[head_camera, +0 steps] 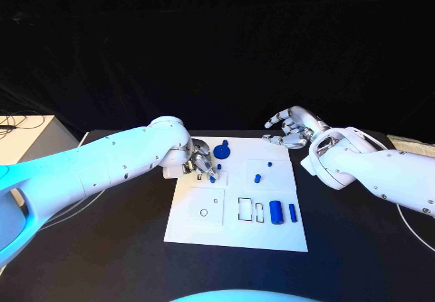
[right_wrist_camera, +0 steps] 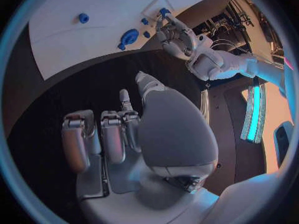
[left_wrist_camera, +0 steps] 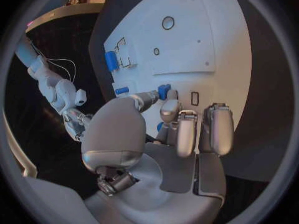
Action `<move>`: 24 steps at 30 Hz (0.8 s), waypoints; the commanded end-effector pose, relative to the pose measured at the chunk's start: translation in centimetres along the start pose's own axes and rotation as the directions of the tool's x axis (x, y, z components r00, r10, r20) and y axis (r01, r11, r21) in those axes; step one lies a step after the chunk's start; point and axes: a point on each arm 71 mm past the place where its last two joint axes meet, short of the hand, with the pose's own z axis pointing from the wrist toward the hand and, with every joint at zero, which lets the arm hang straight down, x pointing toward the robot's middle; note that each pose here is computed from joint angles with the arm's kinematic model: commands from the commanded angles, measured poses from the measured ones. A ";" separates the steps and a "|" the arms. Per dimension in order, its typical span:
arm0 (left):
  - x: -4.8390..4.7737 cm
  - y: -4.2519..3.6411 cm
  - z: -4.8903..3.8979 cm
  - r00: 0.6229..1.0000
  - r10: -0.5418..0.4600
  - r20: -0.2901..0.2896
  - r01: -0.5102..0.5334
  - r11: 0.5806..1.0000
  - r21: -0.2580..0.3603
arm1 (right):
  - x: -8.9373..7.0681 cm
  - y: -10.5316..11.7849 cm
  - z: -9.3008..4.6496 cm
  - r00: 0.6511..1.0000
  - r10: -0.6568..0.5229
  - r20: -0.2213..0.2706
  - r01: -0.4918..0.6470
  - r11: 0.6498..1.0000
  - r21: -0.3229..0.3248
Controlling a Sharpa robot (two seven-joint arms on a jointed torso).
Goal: Assemble the parts on the task board
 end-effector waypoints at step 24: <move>0.10 0.09 -0.70 0.993 -0.118 0.022 0.117 0.992 0.057 | 0.3 -0.2 -0.1 1.000 -0.011 -0.014 0.011 1.000 -0.003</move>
